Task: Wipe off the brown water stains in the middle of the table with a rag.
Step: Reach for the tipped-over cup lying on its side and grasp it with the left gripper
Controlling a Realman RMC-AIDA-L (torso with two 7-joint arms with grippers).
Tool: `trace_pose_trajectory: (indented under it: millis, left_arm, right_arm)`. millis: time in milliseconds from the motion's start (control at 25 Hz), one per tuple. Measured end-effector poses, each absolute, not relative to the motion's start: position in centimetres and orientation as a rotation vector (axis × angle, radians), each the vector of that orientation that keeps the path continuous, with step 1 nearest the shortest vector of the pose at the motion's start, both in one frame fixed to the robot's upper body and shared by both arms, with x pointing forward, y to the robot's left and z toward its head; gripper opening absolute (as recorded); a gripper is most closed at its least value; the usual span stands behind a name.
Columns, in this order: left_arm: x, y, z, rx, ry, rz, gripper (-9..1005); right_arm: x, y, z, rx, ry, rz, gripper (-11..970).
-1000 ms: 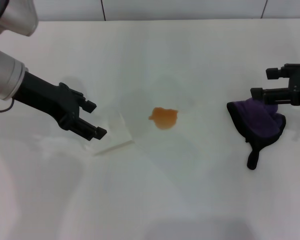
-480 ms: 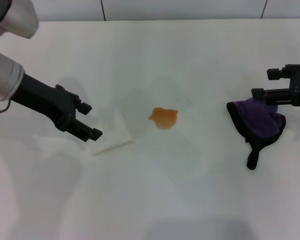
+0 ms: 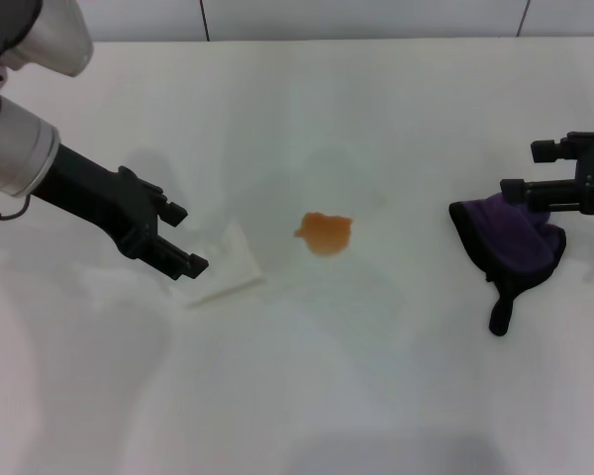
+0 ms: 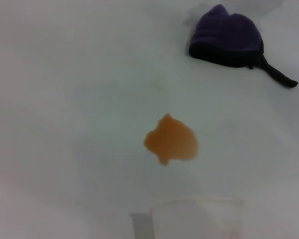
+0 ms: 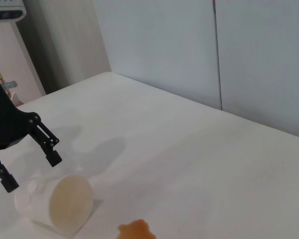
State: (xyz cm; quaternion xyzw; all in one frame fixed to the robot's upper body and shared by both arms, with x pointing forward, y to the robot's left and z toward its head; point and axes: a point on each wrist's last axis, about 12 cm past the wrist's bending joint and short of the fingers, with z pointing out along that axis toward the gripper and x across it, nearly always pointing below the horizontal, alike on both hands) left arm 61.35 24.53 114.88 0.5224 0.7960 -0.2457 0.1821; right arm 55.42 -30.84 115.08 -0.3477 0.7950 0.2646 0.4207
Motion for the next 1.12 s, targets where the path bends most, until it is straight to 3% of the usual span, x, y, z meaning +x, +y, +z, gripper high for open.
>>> trace_pose_trajectory:
  millis: [1120]
  left_arm:
    - [61.69, 23.68, 114.03, 1.498, 2.274, -0.664, 874]
  right_arm:
    - [55.18, -31.12, 114.92, -0.864, 2.000, 0.664, 770]
